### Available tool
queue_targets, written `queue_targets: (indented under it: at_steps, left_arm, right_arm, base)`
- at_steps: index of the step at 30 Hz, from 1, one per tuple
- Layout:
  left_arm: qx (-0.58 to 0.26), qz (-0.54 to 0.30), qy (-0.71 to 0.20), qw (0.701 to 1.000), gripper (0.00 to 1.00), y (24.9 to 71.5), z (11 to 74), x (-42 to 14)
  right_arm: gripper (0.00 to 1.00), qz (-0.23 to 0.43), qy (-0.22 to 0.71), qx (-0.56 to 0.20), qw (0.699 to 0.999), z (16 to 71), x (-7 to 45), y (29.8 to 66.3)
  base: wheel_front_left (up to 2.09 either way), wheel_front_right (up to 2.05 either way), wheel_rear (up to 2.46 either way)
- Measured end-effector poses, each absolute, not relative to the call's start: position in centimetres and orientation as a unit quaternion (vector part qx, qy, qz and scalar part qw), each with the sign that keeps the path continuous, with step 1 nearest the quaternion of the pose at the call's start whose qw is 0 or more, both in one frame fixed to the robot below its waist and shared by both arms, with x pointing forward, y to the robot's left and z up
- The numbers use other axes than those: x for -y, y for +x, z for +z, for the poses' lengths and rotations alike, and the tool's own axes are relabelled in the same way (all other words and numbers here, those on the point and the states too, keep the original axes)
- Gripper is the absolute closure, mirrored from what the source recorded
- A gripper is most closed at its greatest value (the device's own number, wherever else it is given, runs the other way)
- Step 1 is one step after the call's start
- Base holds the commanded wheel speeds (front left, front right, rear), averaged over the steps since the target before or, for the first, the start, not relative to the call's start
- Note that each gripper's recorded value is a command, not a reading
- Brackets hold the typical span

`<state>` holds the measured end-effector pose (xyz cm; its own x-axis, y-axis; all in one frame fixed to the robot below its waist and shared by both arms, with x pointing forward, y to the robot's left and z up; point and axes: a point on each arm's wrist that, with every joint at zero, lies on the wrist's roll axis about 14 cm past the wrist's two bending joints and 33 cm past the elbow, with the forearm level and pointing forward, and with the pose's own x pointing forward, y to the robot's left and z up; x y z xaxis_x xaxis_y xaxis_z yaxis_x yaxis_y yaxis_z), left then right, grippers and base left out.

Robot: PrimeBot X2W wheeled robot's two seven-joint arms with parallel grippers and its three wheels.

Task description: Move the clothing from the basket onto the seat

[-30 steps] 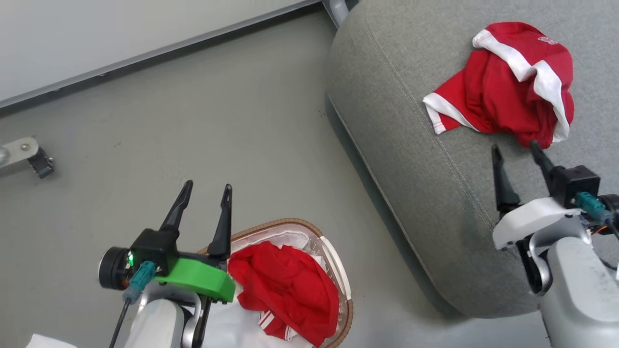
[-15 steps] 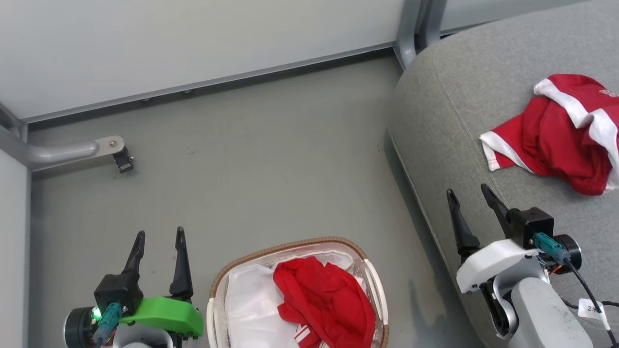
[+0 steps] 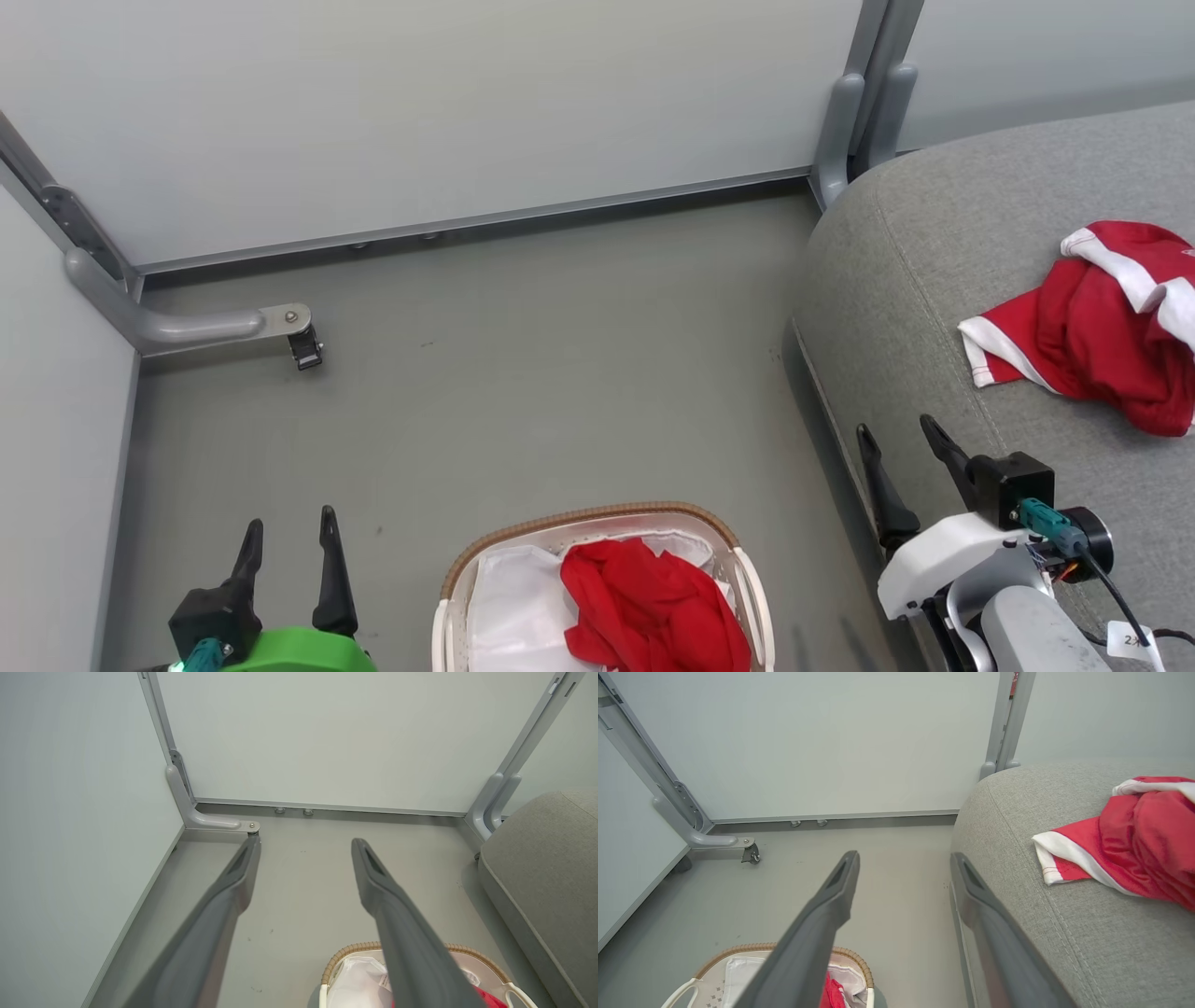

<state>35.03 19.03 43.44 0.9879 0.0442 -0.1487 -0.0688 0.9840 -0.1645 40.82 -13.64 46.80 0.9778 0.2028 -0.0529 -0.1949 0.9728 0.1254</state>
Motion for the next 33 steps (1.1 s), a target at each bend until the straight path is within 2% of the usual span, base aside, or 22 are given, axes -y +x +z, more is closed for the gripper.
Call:
queue_targets:
  at_steps: [6,16,25,33]
  left_arm:
    - [-0.09,-0.015,-0.089,0.992,0.0,35.6,42.5,-16.4]
    - [-0.168,-0.149,-0.102,0.969,0.0,38.5,38.1,-8.0]
    - [-0.275,-0.263,-0.083,0.921,0.0,39.5,31.1,-1.3]
    - [-0.353,-0.33,-0.076,0.872,0.0,38.2,25.4,2.6]
  right_arm:
    - [0.0,0.101,0.057,-0.032,0.993,46.8,13.8,41.4]
    - [0.0,0.098,0.047,0.006,0.994,48.7,14.9,45.1]
    - [0.0,0.088,0.052,0.021,0.995,48.2,15.8,48.8]
    - [0.0,0.067,0.058,-0.012,0.996,44.6,17.1,49.5]
  base:
    - [0.0,0.0,0.0]
    - [0.0,0.0,0.0]
    - [0.0,0.0,0.0]
    - [0.0,0.0,0.0]
